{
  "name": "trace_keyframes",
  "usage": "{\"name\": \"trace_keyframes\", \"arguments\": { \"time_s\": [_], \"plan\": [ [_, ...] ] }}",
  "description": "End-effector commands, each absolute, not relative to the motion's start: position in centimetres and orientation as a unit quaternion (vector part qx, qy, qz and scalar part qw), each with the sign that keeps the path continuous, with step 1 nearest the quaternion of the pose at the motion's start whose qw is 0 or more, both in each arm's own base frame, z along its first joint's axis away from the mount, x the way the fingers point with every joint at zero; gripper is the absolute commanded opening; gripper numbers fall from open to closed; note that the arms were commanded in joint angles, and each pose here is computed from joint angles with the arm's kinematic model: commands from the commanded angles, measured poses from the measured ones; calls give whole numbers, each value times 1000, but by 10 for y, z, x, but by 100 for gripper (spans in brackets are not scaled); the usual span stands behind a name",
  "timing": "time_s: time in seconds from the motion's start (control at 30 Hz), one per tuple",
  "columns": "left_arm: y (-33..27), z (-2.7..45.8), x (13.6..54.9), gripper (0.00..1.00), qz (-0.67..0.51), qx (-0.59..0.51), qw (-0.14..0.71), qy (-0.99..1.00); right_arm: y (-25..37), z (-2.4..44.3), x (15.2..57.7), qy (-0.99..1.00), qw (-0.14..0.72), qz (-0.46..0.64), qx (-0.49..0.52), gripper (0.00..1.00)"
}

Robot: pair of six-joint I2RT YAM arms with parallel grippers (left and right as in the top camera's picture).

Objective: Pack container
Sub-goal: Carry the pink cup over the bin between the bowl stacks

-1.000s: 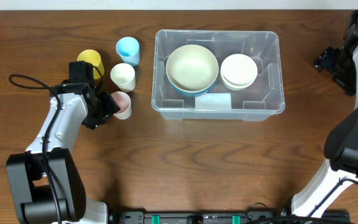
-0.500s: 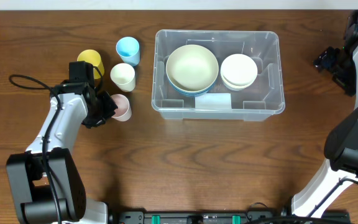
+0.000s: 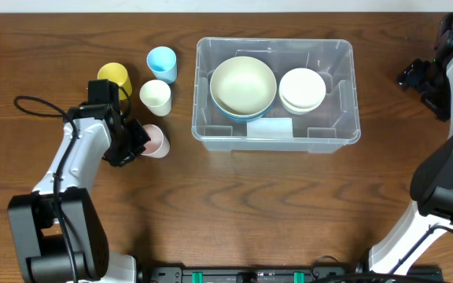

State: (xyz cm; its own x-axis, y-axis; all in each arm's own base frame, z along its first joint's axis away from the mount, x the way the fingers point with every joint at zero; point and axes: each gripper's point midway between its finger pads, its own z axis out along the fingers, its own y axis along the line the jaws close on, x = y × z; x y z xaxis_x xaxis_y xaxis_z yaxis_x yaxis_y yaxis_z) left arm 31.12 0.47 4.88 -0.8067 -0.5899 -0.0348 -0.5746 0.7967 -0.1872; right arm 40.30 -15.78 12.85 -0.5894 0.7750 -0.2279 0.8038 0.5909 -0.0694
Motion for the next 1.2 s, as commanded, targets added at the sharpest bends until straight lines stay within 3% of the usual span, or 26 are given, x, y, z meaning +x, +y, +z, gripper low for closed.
{"name": "trace_keyframes", "arguments": {
  "time_s": [0.0, 0.37, 0.67, 0.87, 1.17],
  "plan": [
    [4, 79, 318, 6, -94, -307, 83, 944, -162, 130, 401, 883, 89, -89, 451, 99],
    [-2, 227, 312, 6, -137, -273, 269, 913, -162, 130, 401, 883, 89, -89, 451, 99],
    [-91, 345, 331, 6, -199, -82, 435, 874, -162, 130, 401, 883, 89, -89, 451, 99],
    [-149, 353, 356, 6, -186, -10, 460, 868, -162, 130, 401, 883, 89, -89, 452, 99],
    [-207, 277, 390, 6, -168, 35, 385, 907, -162, 130, 401, 883, 89, -89, 451, 99]
  ]
}}
